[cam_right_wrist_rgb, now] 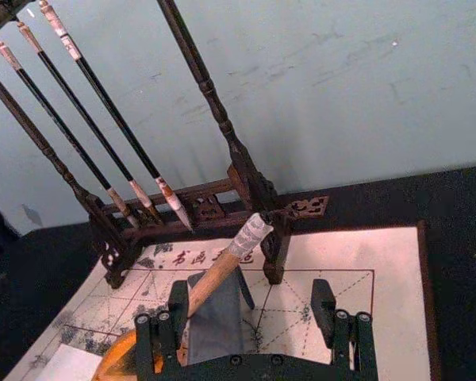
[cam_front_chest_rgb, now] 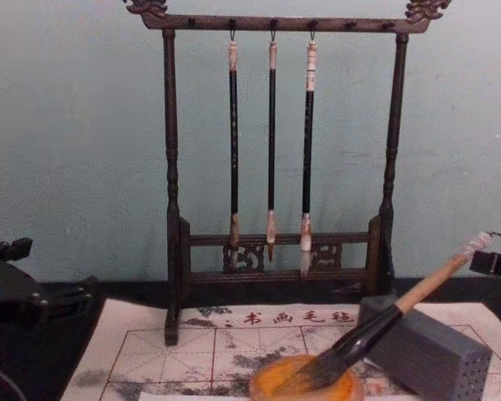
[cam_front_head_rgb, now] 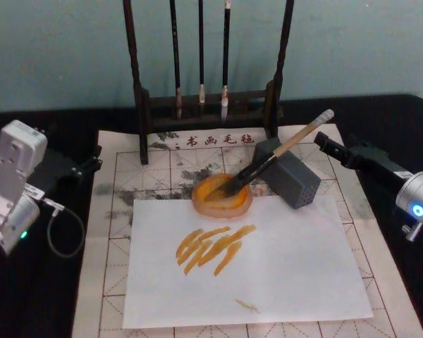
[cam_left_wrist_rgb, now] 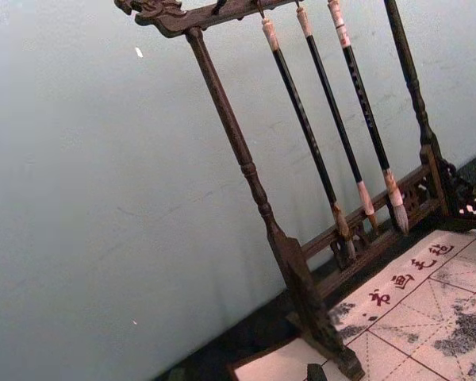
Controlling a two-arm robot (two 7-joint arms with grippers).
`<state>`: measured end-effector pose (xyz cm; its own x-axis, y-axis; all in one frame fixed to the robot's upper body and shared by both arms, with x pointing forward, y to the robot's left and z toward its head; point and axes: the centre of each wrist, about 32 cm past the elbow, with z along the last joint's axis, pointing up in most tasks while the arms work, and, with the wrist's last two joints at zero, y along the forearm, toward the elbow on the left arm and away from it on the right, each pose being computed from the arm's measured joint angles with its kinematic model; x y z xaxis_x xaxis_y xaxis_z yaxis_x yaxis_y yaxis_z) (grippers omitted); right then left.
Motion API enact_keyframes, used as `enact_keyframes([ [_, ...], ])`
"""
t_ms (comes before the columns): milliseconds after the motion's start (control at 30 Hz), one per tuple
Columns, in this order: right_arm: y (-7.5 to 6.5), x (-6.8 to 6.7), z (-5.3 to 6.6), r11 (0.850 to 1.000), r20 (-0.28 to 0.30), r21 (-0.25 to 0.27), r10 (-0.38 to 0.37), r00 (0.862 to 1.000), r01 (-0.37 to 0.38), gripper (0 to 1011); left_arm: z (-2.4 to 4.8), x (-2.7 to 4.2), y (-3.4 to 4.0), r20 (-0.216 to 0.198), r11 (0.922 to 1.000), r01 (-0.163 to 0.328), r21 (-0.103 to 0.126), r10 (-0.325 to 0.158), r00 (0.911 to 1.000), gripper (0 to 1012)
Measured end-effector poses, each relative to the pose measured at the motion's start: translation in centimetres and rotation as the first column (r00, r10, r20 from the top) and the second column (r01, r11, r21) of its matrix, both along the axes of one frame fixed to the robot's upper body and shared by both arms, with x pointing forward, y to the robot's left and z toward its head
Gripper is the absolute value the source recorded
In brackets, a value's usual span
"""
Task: Pick up the brush from the inkstone, write on the paper, then place the brush back to its original position.
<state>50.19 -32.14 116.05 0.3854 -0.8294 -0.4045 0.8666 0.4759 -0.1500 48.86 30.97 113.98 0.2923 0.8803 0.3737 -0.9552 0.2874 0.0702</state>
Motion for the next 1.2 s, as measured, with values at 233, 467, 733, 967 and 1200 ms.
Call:
enact_keyframes([
  [233,0.0,0.0,0.0,1.0,0.002,-0.004,0.0,1.0,0.0,1002,0.0,0.0,0.0,0.0,1.0,0.0,0.0,0.0,1.0,1001],
  [467,0.0,0.2,-0.1,0.999,-0.03,0.03,-0.014,0.999,0.015,1002,0.0,0.0,0.0,0.0,1.0,0.0,0.0,0.0,1.0,1001],
  [733,-0.3,0.3,0.0,0.991,-0.081,0.132,-0.026,0.996,0.036,1002,0.0,0.0,0.0,0.0,1.0,0.0,0.0,0.0,1.0,1001],
  [967,-0.6,-0.2,-0.7,0.968,-0.083,0.25,0.003,0.997,0.018,1002,0.0,0.0,0.0,0.0,1.0,0.0,0.0,0.0,1.0,1001],
  [1200,-0.5,-0.1,-1.4,0.945,-0.079,0.326,0.029,0.996,-0.001,1002,0.0,0.0,0.0,0.0,1.0,0.0,0.0,0.0,1.0,1001],
])
